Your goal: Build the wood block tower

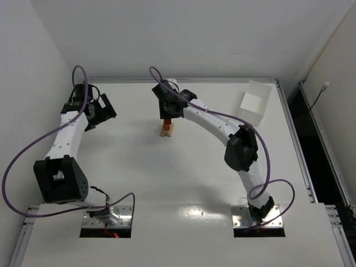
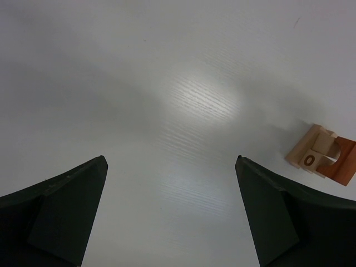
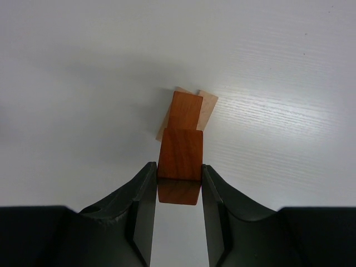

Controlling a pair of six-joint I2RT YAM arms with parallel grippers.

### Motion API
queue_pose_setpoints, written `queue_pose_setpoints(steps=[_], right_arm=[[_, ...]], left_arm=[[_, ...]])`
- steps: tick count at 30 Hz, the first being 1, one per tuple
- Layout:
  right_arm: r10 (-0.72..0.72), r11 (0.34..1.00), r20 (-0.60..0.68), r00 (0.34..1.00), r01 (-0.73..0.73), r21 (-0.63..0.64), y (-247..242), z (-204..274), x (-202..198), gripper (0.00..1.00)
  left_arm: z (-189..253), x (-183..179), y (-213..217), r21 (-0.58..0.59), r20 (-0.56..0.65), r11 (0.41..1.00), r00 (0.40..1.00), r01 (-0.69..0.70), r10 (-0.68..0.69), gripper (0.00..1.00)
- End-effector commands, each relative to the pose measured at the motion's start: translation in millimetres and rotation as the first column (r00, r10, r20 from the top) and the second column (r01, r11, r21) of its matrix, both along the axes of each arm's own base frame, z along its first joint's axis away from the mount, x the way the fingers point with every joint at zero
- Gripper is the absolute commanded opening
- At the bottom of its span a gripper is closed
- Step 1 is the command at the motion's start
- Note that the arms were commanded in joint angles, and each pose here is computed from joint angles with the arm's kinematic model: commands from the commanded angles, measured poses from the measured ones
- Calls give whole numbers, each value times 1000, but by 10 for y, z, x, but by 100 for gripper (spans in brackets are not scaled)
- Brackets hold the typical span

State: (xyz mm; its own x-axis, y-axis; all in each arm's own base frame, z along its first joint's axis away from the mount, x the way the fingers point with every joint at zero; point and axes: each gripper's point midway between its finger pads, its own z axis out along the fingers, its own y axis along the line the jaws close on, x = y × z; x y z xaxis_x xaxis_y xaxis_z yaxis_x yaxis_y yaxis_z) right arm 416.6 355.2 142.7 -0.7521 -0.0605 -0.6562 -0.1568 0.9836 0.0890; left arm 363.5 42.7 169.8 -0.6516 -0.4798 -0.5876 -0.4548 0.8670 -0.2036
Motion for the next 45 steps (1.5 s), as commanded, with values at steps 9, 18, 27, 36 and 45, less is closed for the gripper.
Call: queue_pose_setpoints(steps=[9,18,27,36,45], right_arm=[[-36,999,70,997,35,13,95,-2,277,0],[-18,1000,62,998,18,12,108,-71,323,0],[1,1000,55,999,-2,18,164,-153,337,0],[17,999,41,999,-18,30,225,-225,340,0],[23,999,43,999,-24,24,221,-226,340,12]], left_arm=[[130,65,-97,-8,62,1000,998,30,-29,100],[81,100,-144,-31,57,998,997,49,-47,100],[85,125,-166,-41,58,997,997,58,-56,100],[54,132,-184,-51,51,997,997,65,-62,100],[24,138,-205,-62,44,995,997,72,-70,100]])
